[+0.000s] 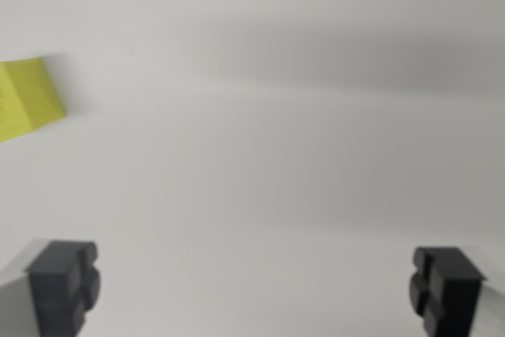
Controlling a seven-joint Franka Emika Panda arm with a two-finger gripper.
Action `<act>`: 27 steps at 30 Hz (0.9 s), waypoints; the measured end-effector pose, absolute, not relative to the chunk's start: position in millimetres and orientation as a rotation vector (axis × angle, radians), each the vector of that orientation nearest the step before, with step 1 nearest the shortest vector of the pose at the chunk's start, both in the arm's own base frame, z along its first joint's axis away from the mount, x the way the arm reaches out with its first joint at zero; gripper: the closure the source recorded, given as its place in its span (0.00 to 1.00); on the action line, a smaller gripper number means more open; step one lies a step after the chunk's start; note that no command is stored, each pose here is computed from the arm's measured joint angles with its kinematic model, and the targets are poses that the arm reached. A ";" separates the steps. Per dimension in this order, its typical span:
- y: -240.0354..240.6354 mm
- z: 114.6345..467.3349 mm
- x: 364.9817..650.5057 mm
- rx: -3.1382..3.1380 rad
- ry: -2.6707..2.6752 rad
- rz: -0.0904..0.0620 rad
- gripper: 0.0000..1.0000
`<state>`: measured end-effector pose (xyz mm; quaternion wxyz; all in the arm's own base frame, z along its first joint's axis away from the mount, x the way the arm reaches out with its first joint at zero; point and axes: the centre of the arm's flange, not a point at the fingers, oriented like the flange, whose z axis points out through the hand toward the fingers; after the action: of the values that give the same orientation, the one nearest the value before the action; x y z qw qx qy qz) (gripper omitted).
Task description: Pick yellow cube
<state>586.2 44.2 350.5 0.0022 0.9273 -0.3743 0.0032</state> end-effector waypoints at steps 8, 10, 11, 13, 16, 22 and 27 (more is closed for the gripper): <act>64.2 331.7 584.9 2.930 -1.121 0.009 0.00; 69.1 326.9 584.5 2.935 -1.107 0.008 0.00; 71.7 324.5 584.4 2.938 -1.100 0.008 0.00; 76.7 320.0 584.2 2.943 -1.087 0.008 0.00; 84.1 312.9 583.7 2.951 -1.067 0.008 0.00; 99.2 298.9 582.8 2.966 -1.026 0.007 0.00; 111.6 287.0 582.0 2.977 -0.991 0.006 0.00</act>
<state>582.0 111.6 287.0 0.0017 0.9488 -0.3159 0.0019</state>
